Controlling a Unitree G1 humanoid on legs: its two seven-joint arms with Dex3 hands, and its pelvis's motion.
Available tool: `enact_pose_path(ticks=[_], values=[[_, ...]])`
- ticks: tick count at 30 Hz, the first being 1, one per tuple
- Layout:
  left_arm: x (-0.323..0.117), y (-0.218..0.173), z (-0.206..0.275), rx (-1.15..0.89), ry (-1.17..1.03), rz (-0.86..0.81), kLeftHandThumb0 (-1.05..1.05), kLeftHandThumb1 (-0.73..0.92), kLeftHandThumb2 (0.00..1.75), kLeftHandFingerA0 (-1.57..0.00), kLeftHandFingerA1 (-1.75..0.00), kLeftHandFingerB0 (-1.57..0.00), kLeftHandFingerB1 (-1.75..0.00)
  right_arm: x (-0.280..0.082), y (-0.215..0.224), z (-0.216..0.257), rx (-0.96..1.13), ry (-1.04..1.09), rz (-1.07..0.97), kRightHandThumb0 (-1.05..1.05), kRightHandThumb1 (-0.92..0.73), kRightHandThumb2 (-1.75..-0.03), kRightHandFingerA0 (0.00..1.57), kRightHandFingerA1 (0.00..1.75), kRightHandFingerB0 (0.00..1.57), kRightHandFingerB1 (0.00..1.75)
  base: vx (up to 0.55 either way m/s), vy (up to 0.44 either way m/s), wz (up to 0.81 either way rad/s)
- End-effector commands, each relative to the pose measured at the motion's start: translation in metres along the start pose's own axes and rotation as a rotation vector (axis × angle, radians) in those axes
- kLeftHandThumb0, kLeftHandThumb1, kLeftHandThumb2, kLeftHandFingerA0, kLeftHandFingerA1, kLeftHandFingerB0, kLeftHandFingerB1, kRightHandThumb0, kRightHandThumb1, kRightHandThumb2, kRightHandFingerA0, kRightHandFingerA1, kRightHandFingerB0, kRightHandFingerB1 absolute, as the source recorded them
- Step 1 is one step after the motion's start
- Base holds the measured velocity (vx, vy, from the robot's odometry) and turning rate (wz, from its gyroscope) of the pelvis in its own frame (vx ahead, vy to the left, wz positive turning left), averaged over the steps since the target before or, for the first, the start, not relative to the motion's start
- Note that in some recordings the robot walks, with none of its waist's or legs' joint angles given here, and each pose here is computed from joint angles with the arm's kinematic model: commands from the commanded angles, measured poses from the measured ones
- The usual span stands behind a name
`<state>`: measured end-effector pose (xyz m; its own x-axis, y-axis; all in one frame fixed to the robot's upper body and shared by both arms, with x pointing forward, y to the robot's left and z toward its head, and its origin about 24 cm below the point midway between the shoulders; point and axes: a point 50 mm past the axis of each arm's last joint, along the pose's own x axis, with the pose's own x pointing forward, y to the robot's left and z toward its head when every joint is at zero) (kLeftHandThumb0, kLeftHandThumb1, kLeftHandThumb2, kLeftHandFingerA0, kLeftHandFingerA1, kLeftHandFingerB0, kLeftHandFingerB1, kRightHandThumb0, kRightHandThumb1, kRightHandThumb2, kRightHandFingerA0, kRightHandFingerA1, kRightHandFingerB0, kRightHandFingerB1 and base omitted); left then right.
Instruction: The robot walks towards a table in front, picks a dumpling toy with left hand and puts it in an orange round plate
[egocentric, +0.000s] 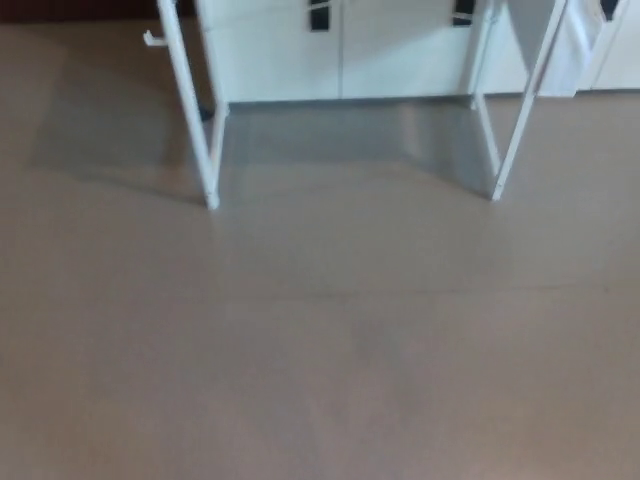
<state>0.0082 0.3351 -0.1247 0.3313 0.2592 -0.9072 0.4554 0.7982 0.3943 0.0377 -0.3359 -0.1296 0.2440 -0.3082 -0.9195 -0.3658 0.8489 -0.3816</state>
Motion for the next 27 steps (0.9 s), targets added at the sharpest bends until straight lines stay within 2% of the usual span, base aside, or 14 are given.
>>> enact_pose_path(ticks=[1,3,4,9,10,11,12,14,15,16,17,20,22,27], values=[[-0.0012,0.0044,-0.0015,0.026,-0.003,0.03,-0.41,0.63,0.59,-0.63,-0.62,-0.28,-0.32,0.0005,0.0,0.0024,-0.019,-0.005,0.001,-0.48,-0.73,-0.63,0.56,0.42,0.27,0.3,0.38,0.16,-0.99],[-0.0019,0.0031,-0.0024,0.019,-0.006,0.024,-0.4,0.64,0.6,-0.62,-0.62,-0.29,-0.33,0.0006,0.0004,0.0026,-0.02,-0.005,0.003,-0.48,-0.73,-0.63,0.56,0.42,0.28,0.3,0.38,0.163,-0.25],[-0.0016,0.0024,-0.004,-0.004,0.013,0.017,-0.41,0.65,0.6,-0.58,-0.54,-0.27,-0.31,0.0007,0.0009,0.0033,-0.04,-0.008,0.007,-0.48,-0.74,-0.62,0.53,0.41,0.29,0.3,0.31,0.128,0.0],[-0.0029,0.0016,-0.0059,-0.01,0.008,0.014,-0.43,0.67,0.59,-0.57,-0.57,-0.26,-0.3,0.0003,0.0011,0.0039,-0.041,-0.021,0.016,-0.47,-0.76,-0.63,0.53,0.42,0.29,0.31,0.32,0.067,0.07],[-0.003,0.0017,-0.0058,-0.016,0.005,0.012,-0.43,0.67,0.61,-0.5,-0.55,-0.25,-0.3,0.0002,0.001,0.004,-0.038,-0.022,0.017,-0.55,-0.63,-0.86,0.47,0.54,0.23,0.42,0.32,-0.024,0.16],[-0.0032,0.0019,-0.0057,-0.025,0.001,0.009,-0.43,0.67,0.61,-0.5,-0.55,-0.25,-0.3,0.0002,0.0008,0.004,-0.033,-0.023,0.018,-0.55,-0.63,-0.86,0.47,0.54,0.23,0.42,0.4,-0.059,0.17],[-0.0033,0.0027,-0.0055,-0.017,-0.001,0.014,-0.42,0.67,0.6,-0.53,-0.56,-0.25,-0.3,0.0004,0.0009,0.0048,-0.026,-0.023,0.019,-0.48,-0.74,-0.63,0.54,0.42,0.27,0.3,0.38,-0.084,0.22],[-0.0027,0.0034,-0.0052,0.006,0.006,0.018,-0.41,0.66,0.59,-0.55,-0.58,-0.25,-0.3,0.0005,0.001,0.0049,-0.024,-0.021,0.018,-0.47,-0.74,-0.62,0.54,0.42,0.27,0.3,0.51,-0.144,0.25],[-0.0026,0.0036,-0.0052,0.009,0.009,0.019,-0.42,0.66,0.59,-0.6,-0.63,-0.25,-0.3,0.0006,0.0008,0.005,-0.026,-0.018,0.017,-0.53,-0.63,-0.87,0.49,0.54,0.24,0.43,0.54,-0.152,-0.52],[-0.0026,0.0037,-0.0052,0.002,0.009,0.02,-0.42,0.66,0.59,-0.6,-0.63,-0.25,-0.3,0.0007,0.0007,0.0051,-0.028,-0.016,0.015,-0.53,-0.63,-0.87,0.49,0.54,0.24,0.43,0.47,-0.154,0.75],[-0.0029,0.0042,-0.0055,0.003,0.008,0.024,-0.44,0.65,0.59,-0.59,-0.58,-0.26,-0.3,0.0006,0.0009,0.005,-0.038,-0.017,0.016,-0.49,-0.73,-0.64,0.55,0.43,0.26,0.3,0.47,-0.148,0.53],[-0.0029,0.004,-0.0055,-0.009,0.006,0.025,-0.45,0.65,0.59,-0.57,-0.57,-0.25,-0.3,0.0003,0.0003,0.0045,-0.053,-0.019,0.017,-0.5,-0.73,-0.63,0.55,0.42,0.26,0.3,0.46,-0.14,0.11],[-0.0028,0.0041,-0.0055,-0.08,0.003,0.05,-0.4,0.63,0.59,-0.7,-0.69,-0.25,-0.31,0.0001,0.0004,0.0039,-0.039,-0.018,0.024,-0.47,-0.75,-0.62,0.51,0.41,0.26,0.3,0.39,-0.09,-0.09],[-0.0031,0.0047,-0.0057,-0.078,0.002,0.079,-0.41,0.63,0.6,-0.76,-0.74,-0.24,-0.31,-0.0002,0.0004,0.0031,-0.034,-0.023,0.023,-0.47,-0.74,-0.62,0.51,0.4,0.27,0.3,0.4,0.065,-0.21]])
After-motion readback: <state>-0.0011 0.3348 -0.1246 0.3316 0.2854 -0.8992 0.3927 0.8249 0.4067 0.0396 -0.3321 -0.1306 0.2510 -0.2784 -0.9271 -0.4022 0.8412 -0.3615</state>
